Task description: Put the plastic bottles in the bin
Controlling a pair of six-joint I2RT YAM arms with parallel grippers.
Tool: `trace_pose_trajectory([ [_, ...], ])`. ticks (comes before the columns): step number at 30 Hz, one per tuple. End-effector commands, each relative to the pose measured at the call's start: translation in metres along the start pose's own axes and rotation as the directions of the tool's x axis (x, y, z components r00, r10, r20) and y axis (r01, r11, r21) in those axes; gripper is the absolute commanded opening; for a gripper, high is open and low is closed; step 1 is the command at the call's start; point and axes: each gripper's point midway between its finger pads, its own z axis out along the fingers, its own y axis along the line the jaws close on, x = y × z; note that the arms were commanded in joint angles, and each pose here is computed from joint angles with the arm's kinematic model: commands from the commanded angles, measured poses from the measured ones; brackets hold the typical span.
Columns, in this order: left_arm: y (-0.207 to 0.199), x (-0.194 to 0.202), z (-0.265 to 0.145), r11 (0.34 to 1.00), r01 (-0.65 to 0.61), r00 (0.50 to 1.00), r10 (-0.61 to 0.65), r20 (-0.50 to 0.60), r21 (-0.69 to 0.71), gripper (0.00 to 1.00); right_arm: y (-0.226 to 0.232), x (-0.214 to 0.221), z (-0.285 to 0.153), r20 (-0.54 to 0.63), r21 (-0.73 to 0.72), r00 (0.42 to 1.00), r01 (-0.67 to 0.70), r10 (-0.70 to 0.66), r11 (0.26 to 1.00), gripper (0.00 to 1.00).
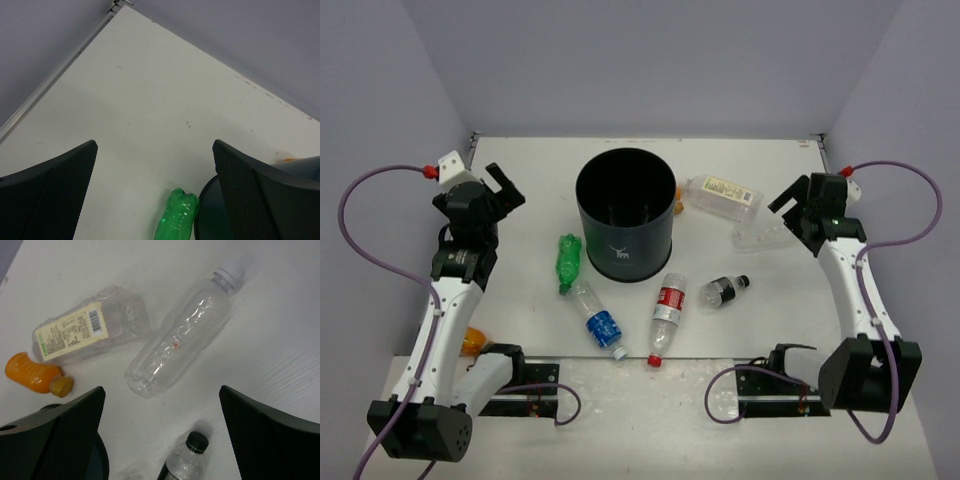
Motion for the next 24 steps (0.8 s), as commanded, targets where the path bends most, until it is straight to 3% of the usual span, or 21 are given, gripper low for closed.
trace_pose_trajectory([
  [1,-0.003,-0.003,0.004,1.0,0.009,1.0,-0.01,0.026,0.019,1.0,-0.007,-0.004,0.042,0.017,0.079,0.995,-0.103,0.102,0.992,0.99],
  [5,-0.011,0.003,0.008,0.997,-0.006,1.0,0.004,0.028,0.075,1.0,-0.018,0.009,0.079,-0.035,0.177,0.987,-0.146,0.154,0.973,0.99],
  [14,-0.007,0.006,0.015,0.998,-0.034,0.999,0.033,0.031,0.055,1.0,-0.045,0.012,0.119,-0.006,0.318,0.96,-0.264,0.28,0.911,0.99],
  [24,-0.008,0.014,0.02,0.997,-0.049,0.999,0.049,0.015,0.064,1.0,-0.039,0.021,0.147,-0.091,0.306,0.928,-0.32,0.362,0.897,0.99],
])
